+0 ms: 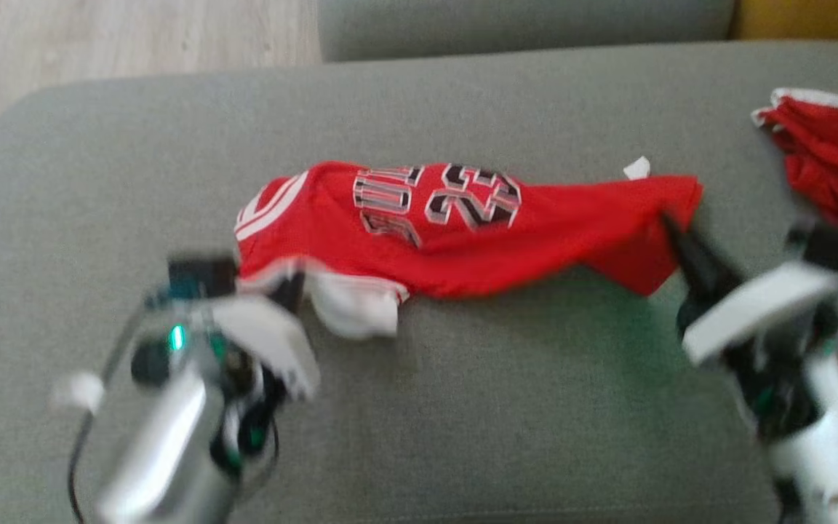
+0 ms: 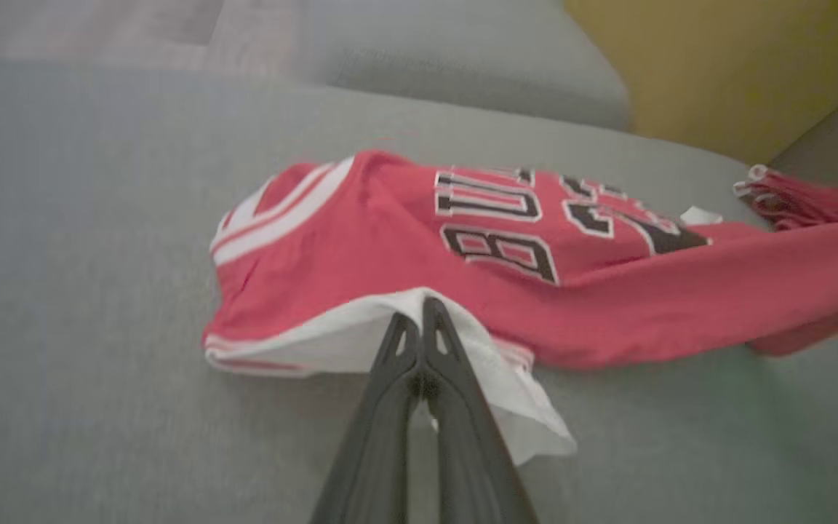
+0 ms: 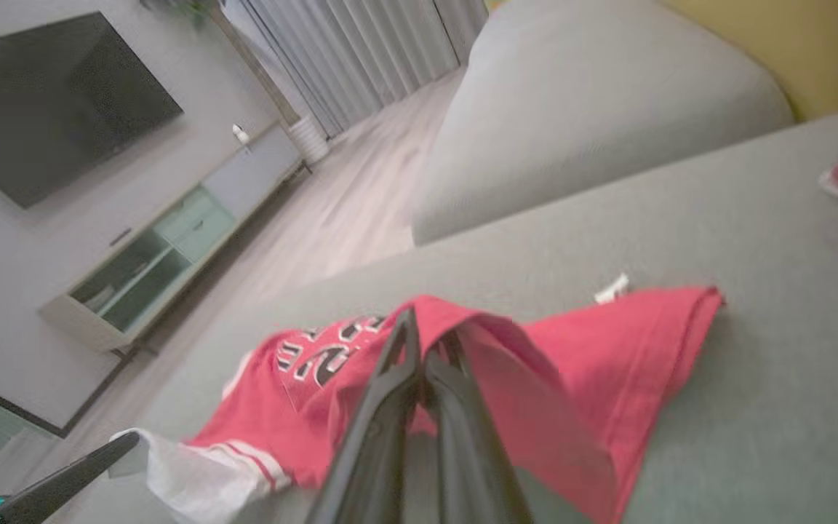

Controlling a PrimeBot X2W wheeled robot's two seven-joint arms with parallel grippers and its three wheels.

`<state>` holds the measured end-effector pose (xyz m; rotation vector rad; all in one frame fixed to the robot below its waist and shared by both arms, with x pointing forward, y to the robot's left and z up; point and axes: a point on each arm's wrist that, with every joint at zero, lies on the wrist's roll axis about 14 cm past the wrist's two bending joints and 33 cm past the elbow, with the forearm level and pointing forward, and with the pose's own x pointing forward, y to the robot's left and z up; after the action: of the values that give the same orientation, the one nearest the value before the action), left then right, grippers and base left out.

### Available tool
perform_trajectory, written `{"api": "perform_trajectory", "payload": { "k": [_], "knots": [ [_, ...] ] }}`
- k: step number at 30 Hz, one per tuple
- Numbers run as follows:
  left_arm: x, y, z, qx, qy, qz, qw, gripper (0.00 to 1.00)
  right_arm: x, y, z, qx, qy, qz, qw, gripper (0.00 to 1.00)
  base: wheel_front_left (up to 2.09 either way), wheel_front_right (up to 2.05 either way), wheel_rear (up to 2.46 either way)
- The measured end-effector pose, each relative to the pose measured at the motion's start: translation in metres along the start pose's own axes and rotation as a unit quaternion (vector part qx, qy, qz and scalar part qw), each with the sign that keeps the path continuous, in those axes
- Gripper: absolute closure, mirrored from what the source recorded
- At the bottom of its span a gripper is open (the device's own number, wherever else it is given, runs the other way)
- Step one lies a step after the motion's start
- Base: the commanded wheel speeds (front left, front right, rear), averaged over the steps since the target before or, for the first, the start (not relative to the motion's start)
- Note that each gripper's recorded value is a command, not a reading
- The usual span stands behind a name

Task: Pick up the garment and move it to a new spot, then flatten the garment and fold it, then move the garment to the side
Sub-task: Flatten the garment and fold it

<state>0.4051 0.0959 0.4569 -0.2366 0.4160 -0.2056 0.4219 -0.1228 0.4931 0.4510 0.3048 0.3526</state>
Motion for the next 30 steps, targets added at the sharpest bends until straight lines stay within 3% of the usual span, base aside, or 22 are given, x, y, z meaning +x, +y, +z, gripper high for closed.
{"api": "perform_trajectory", "payload": {
  "k": [6, 11, 16, 23, 30],
  "knots": [
    [0.067, -0.003, 0.089, 0.060, -0.063, -0.026, 0.996, 1.00, 0.054, -0.010, 0.095, -0.065, -0.072, 0.025, 0.995, 1.00, 0.00, 0.00, 0.00],
    [0.128, -0.006, 0.132, 0.081, -0.076, -0.031, 0.993, 1.00, 0.105, -0.033, 0.133, -0.088, -0.083, 0.020, 0.992, 1.00, 0.00, 0.00, 0.00],
    [0.170, -0.008, 0.193, 0.082, -0.137, -0.024, 0.987, 1.00, 0.145, -0.048, 0.181, -0.126, -0.127, 0.012, 0.984, 1.00, 0.00, 0.00, 0.00],
    [0.179, -0.010, 0.281, 0.069, -0.233, -0.013, 0.970, 1.00, 0.170, -0.040, 0.231, -0.155, -0.173, 0.016, 0.973, 1.00, 0.00, 0.00, 0.00],
    [0.154, -0.035, 0.370, 0.083, -0.327, -0.024, 0.941, 1.00, 0.161, -0.016, 0.310, -0.157, -0.255, 0.024, 0.954, 1.00, 0.00, 0.00, 0.00]
  ]
}}
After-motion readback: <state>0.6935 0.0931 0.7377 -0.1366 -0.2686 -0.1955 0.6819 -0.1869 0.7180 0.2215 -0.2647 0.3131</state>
